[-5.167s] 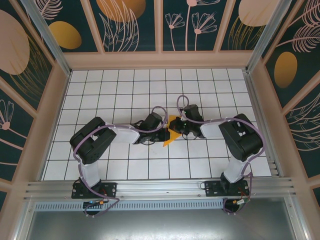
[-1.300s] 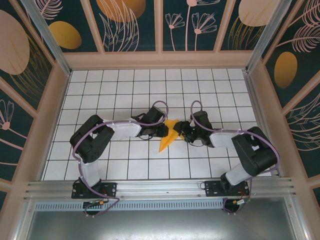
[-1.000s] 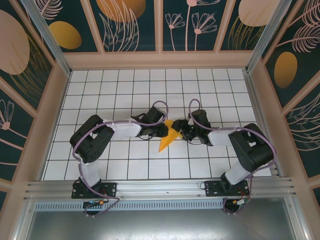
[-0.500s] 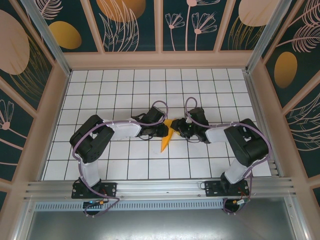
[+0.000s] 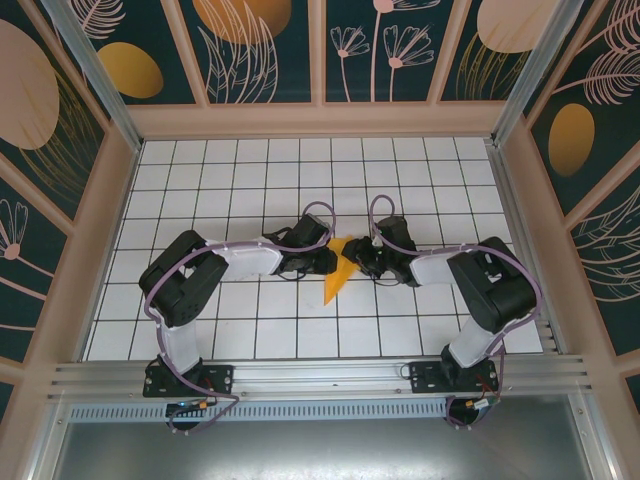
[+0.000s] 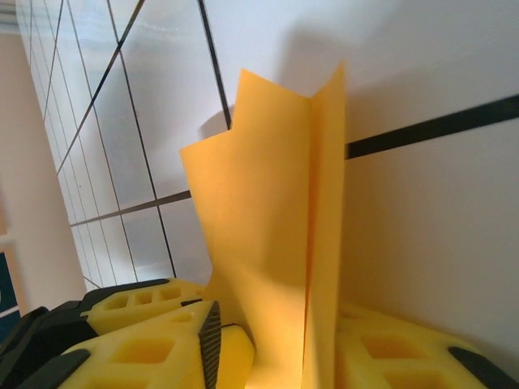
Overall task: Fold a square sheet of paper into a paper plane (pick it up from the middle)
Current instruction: Turn over the paper at the center of the table.
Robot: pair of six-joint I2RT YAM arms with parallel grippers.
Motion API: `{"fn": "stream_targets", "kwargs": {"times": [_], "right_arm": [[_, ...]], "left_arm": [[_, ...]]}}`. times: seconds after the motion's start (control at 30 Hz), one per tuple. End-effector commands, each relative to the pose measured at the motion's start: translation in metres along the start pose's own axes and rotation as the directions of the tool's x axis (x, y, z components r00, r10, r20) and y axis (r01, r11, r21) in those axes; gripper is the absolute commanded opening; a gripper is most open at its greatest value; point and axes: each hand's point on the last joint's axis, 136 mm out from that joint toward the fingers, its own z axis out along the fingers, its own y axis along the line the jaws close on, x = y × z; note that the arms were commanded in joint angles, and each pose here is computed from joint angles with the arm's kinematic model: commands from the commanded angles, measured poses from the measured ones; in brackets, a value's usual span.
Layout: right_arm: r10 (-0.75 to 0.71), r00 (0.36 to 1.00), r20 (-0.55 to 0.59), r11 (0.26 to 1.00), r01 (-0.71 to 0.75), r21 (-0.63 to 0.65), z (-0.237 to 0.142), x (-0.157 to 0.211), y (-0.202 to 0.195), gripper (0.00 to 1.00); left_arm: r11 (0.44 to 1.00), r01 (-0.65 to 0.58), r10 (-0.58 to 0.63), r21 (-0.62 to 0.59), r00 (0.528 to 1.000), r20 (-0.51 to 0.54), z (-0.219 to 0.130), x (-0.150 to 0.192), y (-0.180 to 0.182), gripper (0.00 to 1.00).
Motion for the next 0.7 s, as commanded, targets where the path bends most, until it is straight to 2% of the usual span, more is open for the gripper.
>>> {"fn": "stream_targets", "kwargs": {"times": [0.0,0.13,0.43,0.67], "right_arm": [[-0.016,1.0,0.0,1.0,0.016,-0.022,0.005,-0.002,0.007,0.35],[-0.042,0.999,-0.004,0.999,0.042,0.016,0.009,-0.004,0.002,0.33],[-0.097,0.995,-0.026,0.995,0.096,-0.028,0.014,-0.002,0.008,0.29],[-0.125,0.992,-0.023,0.991,0.124,-0.055,0.015,-0.003,0.013,0.17]], "left_arm": [[1.0,0.007,-0.007,-0.029,1.0,-0.016,0.002,0.009,0.008,0.31],[0.999,0.009,-0.009,-0.031,1.0,-0.01,-0.001,0.008,0.008,0.31],[1.0,0.012,-0.012,-0.025,1.0,-0.006,-0.002,0.007,0.007,0.32],[0.999,0.015,-0.015,-0.037,1.0,0.015,-0.009,0.006,0.009,0.33]]}}
